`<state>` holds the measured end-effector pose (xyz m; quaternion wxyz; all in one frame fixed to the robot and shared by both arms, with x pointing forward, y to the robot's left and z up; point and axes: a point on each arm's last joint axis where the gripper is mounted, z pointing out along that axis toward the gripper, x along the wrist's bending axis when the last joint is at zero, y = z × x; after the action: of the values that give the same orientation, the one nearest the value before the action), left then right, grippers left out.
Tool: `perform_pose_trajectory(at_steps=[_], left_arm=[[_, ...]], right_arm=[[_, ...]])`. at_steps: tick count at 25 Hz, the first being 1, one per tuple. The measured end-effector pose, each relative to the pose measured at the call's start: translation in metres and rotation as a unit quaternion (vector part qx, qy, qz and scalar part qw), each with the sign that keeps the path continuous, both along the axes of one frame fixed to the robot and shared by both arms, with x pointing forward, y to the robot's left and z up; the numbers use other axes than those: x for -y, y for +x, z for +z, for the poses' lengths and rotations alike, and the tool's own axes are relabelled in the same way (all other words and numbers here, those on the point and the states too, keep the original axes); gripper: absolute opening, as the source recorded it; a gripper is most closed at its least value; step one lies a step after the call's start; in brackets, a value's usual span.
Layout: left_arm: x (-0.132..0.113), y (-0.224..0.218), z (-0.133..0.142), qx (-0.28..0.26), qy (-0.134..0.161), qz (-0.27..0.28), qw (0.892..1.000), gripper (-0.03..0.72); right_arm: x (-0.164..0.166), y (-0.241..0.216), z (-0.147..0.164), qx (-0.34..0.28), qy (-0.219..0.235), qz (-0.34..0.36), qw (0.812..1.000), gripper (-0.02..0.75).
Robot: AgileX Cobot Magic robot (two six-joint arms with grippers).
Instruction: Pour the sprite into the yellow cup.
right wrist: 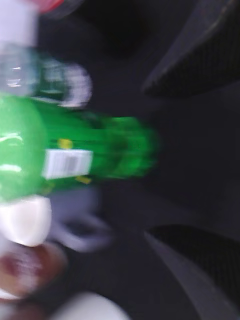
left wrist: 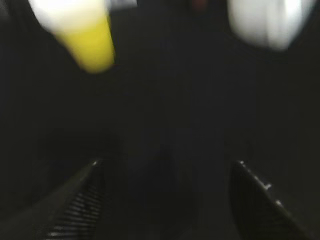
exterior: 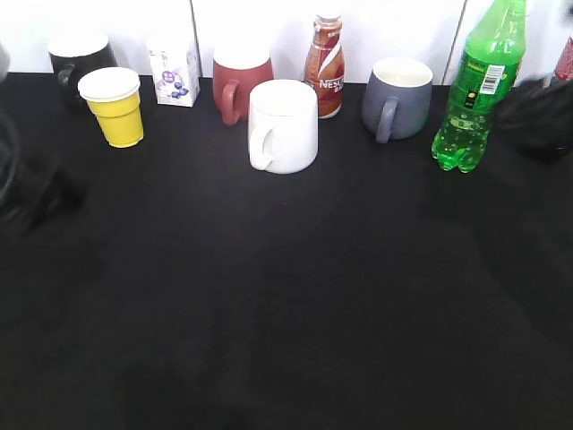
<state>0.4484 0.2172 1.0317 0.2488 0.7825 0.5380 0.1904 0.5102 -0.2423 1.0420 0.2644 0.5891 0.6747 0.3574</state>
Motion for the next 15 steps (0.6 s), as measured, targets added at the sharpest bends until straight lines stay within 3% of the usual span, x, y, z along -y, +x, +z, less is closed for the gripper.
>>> perform_pose_trajectory(at_steps=[3,5,7,10,12,13,15], left_arm=[[-0.005,-0.026,0.006,-0.176,0.026,0.025,0.984,0.582],[-0.012,-0.048,0.014,-0.236,0.038,0.027,0.971,0.573],[-0.019,-0.068,0.033,-0.199,0.014,0.024,0.98,0.551],[-0.042,-0.125,0.074,-0.058,-0.06,0.01,0.997,0.538],[-0.06,-0.166,0.081,0.026,-0.094,0.004,0.995,0.54],[-0.067,-0.182,0.077,0.057,-0.103,0.003,0.993,0.555],[-0.078,-0.202,0.057,0.09,-0.108,0.003,0.99,0.614]], right_arm=[[0.003,-0.025,0.036,-0.089,-0.014,0.011,0.996,0.587],[0.008,-0.052,0.049,-0.12,-0.02,0.015,0.992,0.587],[0.015,-0.087,0.07,-0.114,-0.024,0.018,0.993,0.587],[0.031,-0.154,0.105,-0.032,-0.021,0.016,0.999,0.586],[0.039,-0.19,0.115,0.012,-0.018,0.014,1.0,0.586],[0.047,-0.227,0.122,0.064,-0.013,0.01,0.998,0.586],[0.054,-0.252,0.121,0.094,-0.014,0.005,0.995,0.586]])
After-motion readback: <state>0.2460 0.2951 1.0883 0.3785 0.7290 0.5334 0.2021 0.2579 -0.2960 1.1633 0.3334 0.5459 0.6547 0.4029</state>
